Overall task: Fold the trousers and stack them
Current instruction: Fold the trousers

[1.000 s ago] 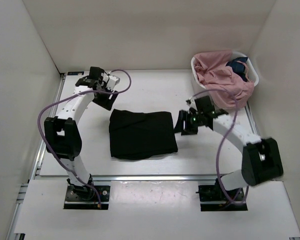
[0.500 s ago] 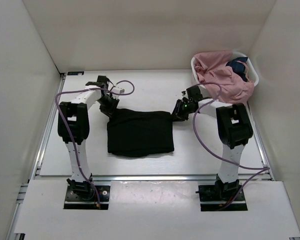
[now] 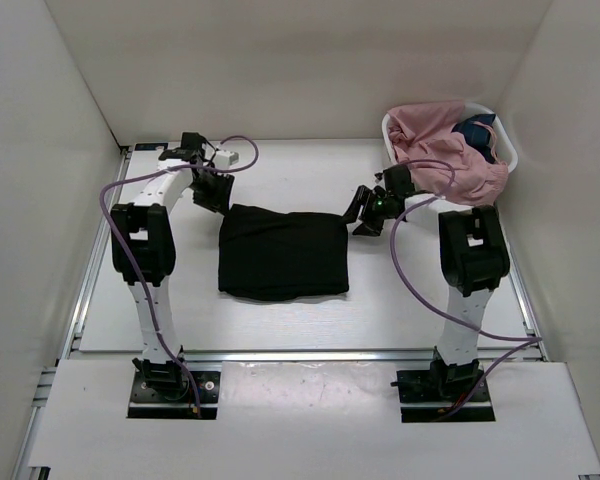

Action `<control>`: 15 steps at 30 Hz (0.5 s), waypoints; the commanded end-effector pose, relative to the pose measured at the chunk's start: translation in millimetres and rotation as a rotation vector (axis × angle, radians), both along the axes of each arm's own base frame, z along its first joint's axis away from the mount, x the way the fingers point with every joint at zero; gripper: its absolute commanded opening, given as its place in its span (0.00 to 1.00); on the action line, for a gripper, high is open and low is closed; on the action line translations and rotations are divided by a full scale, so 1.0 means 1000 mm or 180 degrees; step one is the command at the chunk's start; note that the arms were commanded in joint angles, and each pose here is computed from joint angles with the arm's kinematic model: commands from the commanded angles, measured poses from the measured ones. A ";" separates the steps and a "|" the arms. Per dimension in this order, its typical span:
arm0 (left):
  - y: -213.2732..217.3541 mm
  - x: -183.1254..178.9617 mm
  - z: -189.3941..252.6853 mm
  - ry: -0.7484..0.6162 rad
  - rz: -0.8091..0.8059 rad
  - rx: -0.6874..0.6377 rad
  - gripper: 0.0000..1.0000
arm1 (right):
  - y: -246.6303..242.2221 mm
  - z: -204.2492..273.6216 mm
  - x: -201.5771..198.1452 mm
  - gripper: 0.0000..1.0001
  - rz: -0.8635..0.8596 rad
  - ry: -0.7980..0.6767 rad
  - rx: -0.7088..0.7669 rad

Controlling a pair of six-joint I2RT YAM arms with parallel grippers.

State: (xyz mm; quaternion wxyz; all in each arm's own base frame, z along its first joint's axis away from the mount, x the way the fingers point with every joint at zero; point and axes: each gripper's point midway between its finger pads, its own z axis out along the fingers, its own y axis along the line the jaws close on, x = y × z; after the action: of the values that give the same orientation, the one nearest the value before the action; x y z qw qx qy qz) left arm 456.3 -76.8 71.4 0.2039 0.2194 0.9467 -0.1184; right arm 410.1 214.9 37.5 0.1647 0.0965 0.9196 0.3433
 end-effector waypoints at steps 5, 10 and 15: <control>0.015 -0.026 0.005 0.0214 0.0092 0.0041 0.63 | -0.031 0.050 -0.071 0.71 0.0145 -0.0241 -0.0515; 0.016 -0.105 0.018 0.0513 -0.0008 -0.0241 0.71 | -0.013 0.035 -0.126 0.73 0.0210 -0.0015 -0.0265; -0.005 -0.172 -0.002 0.0942 -0.0131 -0.0533 0.74 | -0.003 0.015 -0.136 0.75 0.0080 0.0160 -0.0102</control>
State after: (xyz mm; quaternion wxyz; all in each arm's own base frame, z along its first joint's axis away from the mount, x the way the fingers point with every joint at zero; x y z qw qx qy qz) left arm 306.9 -56.9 55.2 0.0710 0.1807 0.9649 -0.1767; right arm 271.4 205.2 60.7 0.1452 0.0612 0.9381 0.3084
